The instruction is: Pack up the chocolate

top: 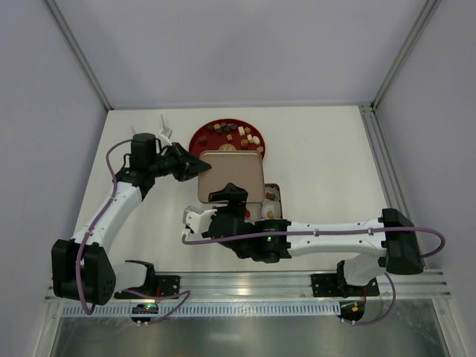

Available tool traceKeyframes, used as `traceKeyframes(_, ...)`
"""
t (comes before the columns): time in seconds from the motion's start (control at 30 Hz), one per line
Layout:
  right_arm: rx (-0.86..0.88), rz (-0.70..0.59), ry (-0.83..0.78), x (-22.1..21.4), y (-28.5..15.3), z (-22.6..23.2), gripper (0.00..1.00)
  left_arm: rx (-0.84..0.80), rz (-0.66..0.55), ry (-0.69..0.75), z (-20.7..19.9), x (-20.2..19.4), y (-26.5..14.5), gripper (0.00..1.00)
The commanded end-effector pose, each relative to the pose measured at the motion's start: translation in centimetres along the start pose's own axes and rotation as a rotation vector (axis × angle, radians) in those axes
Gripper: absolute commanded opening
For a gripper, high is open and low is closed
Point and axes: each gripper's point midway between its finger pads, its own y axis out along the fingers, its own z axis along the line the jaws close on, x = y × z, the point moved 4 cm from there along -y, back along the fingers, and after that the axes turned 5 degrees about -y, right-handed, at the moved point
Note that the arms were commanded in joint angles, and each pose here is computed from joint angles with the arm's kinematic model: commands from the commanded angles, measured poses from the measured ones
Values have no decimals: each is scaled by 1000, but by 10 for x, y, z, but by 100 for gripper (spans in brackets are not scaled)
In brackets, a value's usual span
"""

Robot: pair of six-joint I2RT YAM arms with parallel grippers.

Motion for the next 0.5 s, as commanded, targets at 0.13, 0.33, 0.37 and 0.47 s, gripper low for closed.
traceKeyframes(0.13, -71, 2, 4, 0, 9, -14, 85, -74, 21, 51, -25, -7, -16, 0)
traceKeyframes(0.33, -84, 8, -15, -1, 16, -15, 80, -76, 26, 53, -26, -9, -17, 0)
traceKeyframes(0.37, -88, 8, -16, -1, 17, -15, 79, -74, 26, 50, -25, -9, -17, 0)
traceKeyframes(0.47, -101, 14, -15, -2, 19, -18, 73, -76, 32, 54, -26, -10, -18, 0)
